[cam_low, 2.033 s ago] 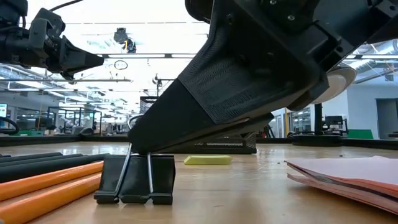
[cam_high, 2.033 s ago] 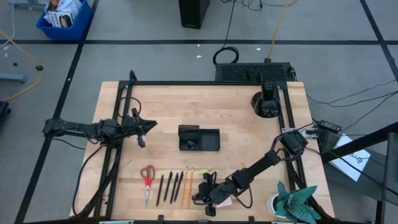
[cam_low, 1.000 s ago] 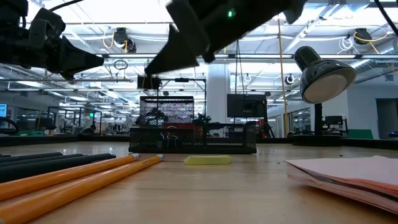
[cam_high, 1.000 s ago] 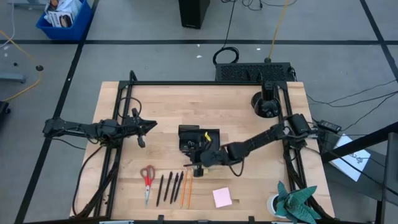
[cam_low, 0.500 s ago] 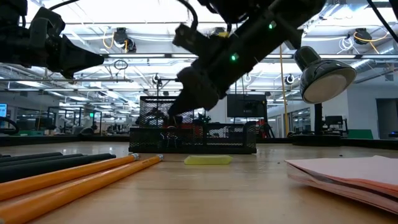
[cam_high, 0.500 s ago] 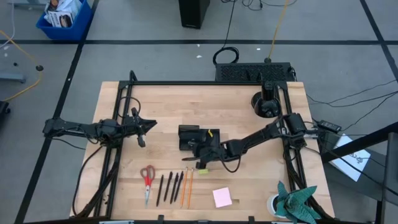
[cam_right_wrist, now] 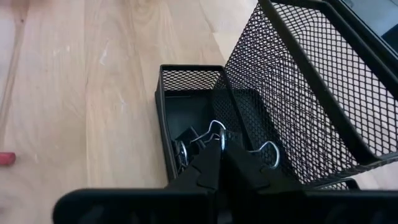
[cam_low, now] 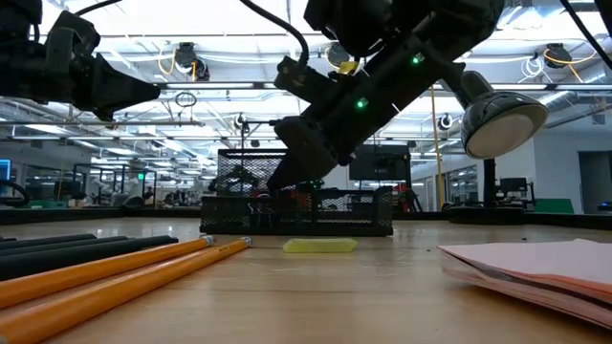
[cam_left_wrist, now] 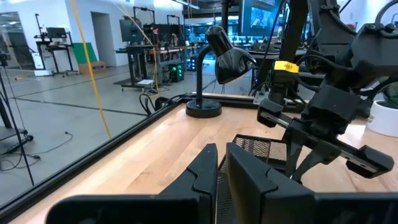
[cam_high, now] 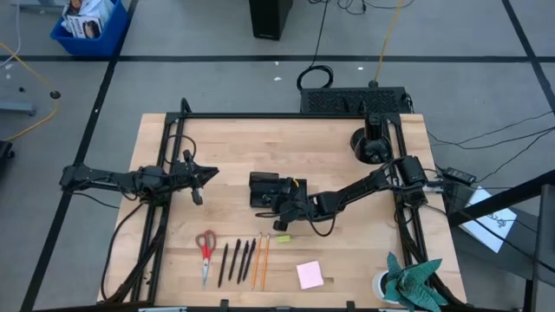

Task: Pick and place office supplies into organizer
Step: Put the black binder clip into the black desk organizer, then put the yellow eraser into the black desk organizer

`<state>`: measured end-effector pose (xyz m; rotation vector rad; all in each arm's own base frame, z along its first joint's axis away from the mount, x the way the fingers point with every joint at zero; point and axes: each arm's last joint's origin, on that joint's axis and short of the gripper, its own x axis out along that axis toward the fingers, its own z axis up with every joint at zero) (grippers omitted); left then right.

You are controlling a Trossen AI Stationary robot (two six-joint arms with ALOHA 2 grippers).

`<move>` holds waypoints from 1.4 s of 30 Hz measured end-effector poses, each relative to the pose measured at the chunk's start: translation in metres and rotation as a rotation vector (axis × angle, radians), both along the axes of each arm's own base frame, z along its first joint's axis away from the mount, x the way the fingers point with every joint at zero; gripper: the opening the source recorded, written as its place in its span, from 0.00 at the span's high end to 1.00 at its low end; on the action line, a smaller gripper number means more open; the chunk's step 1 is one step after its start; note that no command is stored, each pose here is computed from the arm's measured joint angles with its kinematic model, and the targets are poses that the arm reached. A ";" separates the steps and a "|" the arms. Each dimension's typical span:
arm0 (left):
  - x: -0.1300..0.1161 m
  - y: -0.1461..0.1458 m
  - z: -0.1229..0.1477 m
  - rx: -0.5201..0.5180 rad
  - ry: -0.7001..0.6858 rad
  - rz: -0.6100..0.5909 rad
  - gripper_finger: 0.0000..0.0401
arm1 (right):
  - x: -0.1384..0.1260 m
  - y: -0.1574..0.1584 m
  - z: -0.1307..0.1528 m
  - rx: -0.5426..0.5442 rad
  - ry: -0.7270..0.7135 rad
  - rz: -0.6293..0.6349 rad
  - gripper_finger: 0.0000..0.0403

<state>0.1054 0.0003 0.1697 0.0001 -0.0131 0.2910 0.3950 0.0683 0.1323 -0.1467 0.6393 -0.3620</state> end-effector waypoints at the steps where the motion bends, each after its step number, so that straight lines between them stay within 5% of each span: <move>1: 0.000 0.000 0.000 -0.001 0.000 0.000 0.90 | 0.000 0.000 0.001 0.002 -0.008 -0.001 0.95; 16: 0.000 0.000 0.000 -0.003 0.000 0.000 0.90 | 0.003 0.007 0.016 0.012 -0.105 0.021 0.77; 21: 0.000 0.000 -0.001 -0.007 0.007 0.000 0.90 | -0.008 0.030 0.048 0.021 -0.178 0.098 0.72; 24: 0.000 0.000 -0.003 -0.006 0.025 -0.001 0.90 | -0.015 0.052 0.059 0.092 -0.184 0.251 0.69; 29: 0.000 0.000 -0.005 -0.004 0.047 -0.001 0.90 | -0.026 0.088 0.047 0.175 -0.135 0.380 0.66; 42: 0.000 0.000 -0.006 -0.001 0.057 -0.001 0.90 | -0.030 0.098 -0.006 0.207 0.046 0.303 0.41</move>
